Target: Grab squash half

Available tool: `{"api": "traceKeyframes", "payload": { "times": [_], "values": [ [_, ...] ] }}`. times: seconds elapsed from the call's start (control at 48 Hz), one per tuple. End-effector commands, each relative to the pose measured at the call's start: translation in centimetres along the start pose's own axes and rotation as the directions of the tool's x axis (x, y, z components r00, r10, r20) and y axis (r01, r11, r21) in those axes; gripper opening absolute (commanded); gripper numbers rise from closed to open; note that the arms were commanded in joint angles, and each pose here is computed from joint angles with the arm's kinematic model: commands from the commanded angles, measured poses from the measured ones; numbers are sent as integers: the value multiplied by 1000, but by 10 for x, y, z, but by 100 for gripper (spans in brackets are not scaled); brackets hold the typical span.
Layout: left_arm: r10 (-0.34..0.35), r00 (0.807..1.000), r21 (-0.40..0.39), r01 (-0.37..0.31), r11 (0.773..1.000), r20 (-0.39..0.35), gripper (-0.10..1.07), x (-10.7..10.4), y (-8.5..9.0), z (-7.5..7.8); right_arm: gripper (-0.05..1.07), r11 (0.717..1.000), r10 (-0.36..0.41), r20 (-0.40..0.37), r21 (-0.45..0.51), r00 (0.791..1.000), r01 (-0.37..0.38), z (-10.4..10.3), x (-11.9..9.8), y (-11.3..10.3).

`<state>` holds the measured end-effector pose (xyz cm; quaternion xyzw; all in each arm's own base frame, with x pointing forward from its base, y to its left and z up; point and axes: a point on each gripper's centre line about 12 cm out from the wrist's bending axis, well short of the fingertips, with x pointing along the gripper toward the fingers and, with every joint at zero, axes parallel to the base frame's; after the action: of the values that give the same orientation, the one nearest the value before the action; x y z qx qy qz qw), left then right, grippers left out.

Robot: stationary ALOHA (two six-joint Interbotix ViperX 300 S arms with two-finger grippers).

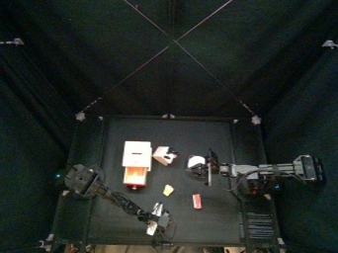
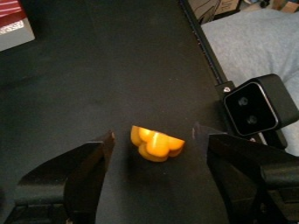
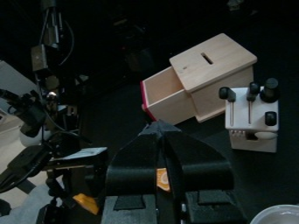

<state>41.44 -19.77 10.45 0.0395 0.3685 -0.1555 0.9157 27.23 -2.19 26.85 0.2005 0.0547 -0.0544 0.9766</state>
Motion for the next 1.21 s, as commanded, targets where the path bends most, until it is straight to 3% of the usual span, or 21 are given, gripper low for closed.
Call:
{"api": "traceKeyframes", "payload": {
  "times": [0.0, 0.417, 0.833, 1.188],
  "values": [
    [-1, 999, -3, 2, 1000, 38, 102, -2, 0, 16, 26, 1000, 8, 21, -2, 1000, -8, 6, 0, 2],
    [5, 1000, 0, -5, 1000, 25, 100, 2, 3, 11, 26, 1000, 5, 21, -1, 1000, -5, 6, 0, 2],
    [9, 1000, -5, -9, 1000, 5, 85, 4, 4, 3, 26, 1000, 0, 18, -1, 1000, 0, 5, 0, 0],
    [47, 999, -18, -47, 999, 2, 79, 4, 10, 2, 26, 1000, -5, 19, 1, 1000, 5, 5, -1, -1]
  ]
}}
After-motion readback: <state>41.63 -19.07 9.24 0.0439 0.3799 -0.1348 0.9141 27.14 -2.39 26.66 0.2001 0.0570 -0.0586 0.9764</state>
